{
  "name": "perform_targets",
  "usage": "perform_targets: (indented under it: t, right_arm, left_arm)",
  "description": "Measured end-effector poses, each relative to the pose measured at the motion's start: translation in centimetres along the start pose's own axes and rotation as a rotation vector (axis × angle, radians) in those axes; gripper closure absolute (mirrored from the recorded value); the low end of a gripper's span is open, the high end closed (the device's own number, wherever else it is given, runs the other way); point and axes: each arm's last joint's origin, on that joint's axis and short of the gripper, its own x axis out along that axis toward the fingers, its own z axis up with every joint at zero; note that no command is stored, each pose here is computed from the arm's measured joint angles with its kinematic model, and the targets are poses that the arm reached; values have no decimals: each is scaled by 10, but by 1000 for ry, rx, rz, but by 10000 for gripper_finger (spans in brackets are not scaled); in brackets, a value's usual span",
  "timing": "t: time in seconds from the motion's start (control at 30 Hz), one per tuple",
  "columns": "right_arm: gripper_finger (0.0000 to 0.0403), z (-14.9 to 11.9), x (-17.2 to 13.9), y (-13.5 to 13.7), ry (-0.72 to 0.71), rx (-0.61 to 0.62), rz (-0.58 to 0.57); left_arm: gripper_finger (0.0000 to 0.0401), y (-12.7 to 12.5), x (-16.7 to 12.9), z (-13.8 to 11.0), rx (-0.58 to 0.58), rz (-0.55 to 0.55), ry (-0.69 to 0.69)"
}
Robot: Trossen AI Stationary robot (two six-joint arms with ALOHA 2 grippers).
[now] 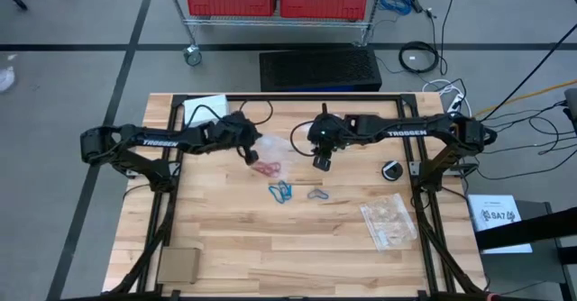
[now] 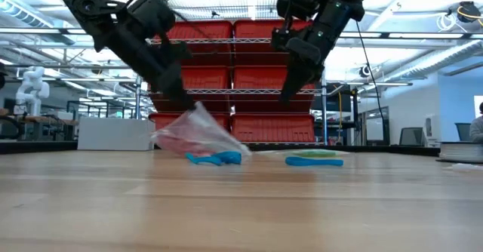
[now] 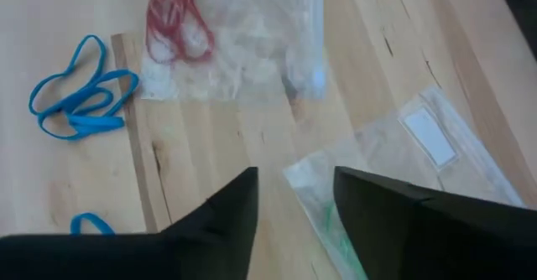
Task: Sort rubber bands
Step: Close the top left transparent zip lock bag, then open the bottom right transparent zip lock bag
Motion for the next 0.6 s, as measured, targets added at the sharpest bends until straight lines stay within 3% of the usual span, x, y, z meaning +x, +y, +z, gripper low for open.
perform_targets:
  t: [0.13,0.23,0.47,0.6]
  right_arm:
    - [231,1,-2,0,-7,0,-1]
    - [217,0,-3,0,-5,0,-1]
    - [201,-9,-7,-1,88,47,-7]
    - [195,-25,-14,7,240,98,-14]
  left_arm:
    - [391,5,-1,-12,53,184,144]
    - [366,10,-2,-17,70,252,196]
    - [288,21,-1,-16,31,255,175]
    - [249,25,-1,-16,13,229,168]
